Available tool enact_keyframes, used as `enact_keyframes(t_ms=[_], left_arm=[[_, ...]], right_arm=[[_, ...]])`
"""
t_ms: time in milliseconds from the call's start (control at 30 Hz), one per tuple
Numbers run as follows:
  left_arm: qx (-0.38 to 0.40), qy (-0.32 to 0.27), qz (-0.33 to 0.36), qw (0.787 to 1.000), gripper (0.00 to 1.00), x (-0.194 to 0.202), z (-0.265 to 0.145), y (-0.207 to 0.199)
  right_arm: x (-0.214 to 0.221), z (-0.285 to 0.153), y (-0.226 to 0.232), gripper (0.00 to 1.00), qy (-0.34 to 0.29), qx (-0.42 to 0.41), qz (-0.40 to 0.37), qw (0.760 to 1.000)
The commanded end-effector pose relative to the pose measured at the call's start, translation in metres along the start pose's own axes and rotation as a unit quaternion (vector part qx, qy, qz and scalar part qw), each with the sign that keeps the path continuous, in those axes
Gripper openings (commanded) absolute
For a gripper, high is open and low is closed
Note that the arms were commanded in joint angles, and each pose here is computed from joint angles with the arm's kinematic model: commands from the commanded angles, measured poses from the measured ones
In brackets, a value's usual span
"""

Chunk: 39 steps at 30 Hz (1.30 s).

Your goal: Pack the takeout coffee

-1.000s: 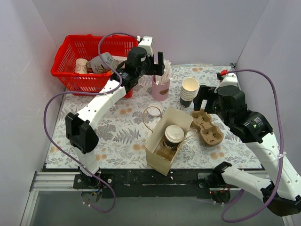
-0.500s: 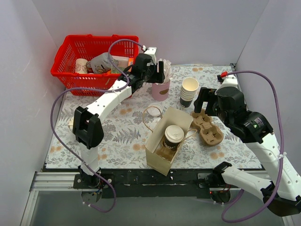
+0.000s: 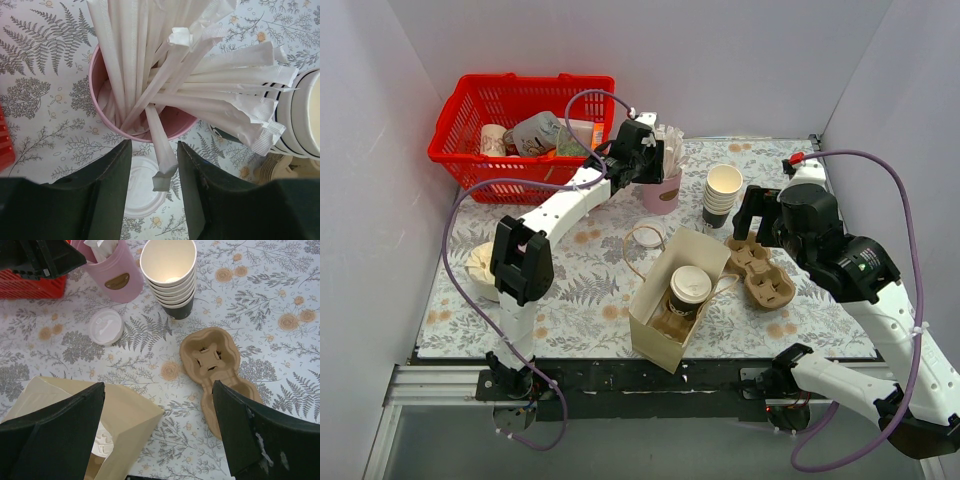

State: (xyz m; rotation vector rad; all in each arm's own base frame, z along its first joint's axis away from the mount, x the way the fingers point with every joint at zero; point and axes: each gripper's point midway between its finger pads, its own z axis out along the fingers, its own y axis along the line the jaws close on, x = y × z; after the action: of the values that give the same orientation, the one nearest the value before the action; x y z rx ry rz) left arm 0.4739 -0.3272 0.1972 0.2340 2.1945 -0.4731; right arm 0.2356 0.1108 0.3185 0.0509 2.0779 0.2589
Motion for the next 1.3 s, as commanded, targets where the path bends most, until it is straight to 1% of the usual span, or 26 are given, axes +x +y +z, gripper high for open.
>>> enact_keyframes(t_ms=[0,100,133,200,233,267,333,367,467,567,600,733,833,1000,1100,1267], left_arm=[[0.016,-0.030,0.002,0.999,0.40,-0.027,-0.019,-0.009],[0.013,-0.032,0.006,0.999,0.35,-0.027,-0.017,-0.007],[0.014,-0.034,0.009,0.999,0.31,-0.029,-0.017,-0.008],[0.017,-0.034,0.011,0.999,0.28,-0.029,-0.017,-0.009],[0.017,-0.035,0.011,0.999,0.24,-0.030,-0.017,-0.009],[0.020,-0.039,0.010,0.999,0.22,-0.033,-0.017,-0.010],[0.026,-0.044,0.012,0.999,0.15,-0.037,-0.019,-0.013],[0.035,-0.049,0.017,0.998,0.08,-0.042,-0.021,-0.018],[0.040,-0.058,0.020,0.997,0.00,-0.051,-0.026,-0.021],[0.031,-0.073,0.025,0.997,0.00,-0.063,-0.037,-0.020],[0.021,-0.086,0.029,0.996,0.00,-0.072,-0.045,-0.017],[-0.001,-0.098,0.042,0.994,0.00,-0.085,-0.066,-0.010],[-0.009,-0.098,0.057,0.993,0.00,-0.087,-0.080,-0.007],[-0.012,-0.074,0.099,0.992,0.01,-0.071,-0.087,-0.007],[-0.011,-0.047,0.124,0.991,0.00,-0.056,-0.085,-0.009],[-0.046,-0.037,0.157,0.986,0.00,-0.052,-0.087,-0.003]], right_arm=[[-0.020,-0.008,0.003,0.95,-0.029,-0.005,0.022,0.999],[-0.021,-0.008,0.003,0.95,-0.030,-0.005,0.022,0.999],[-0.022,-0.009,0.003,0.95,-0.031,-0.006,0.021,0.999],[-0.022,-0.010,0.003,0.95,-0.030,-0.006,0.020,0.999],[-0.022,-0.010,0.003,0.95,-0.031,-0.006,0.020,0.999],[-0.022,-0.011,0.003,0.95,-0.031,-0.006,0.020,0.999],[-0.021,-0.010,0.002,0.95,-0.029,-0.006,0.019,0.999],[-0.020,-0.010,0.003,0.95,-0.029,-0.008,0.019,0.999],[-0.020,-0.011,0.003,0.95,-0.030,-0.009,0.018,0.999],[-0.020,-0.013,0.003,0.95,-0.032,-0.014,0.018,0.999],[-0.020,-0.013,0.004,0.95,-0.033,-0.016,0.019,0.999],[-0.019,-0.015,0.005,0.95,-0.035,-0.025,0.021,0.999],[-0.019,-0.017,0.007,0.95,-0.036,-0.032,0.022,0.999],[-0.021,-0.022,0.006,0.95,-0.045,-0.036,0.026,0.998],[-0.021,-0.021,0.005,0.95,-0.044,-0.036,0.022,0.998],[-0.020,-0.018,0.007,0.95,-0.042,-0.038,0.016,0.998]])
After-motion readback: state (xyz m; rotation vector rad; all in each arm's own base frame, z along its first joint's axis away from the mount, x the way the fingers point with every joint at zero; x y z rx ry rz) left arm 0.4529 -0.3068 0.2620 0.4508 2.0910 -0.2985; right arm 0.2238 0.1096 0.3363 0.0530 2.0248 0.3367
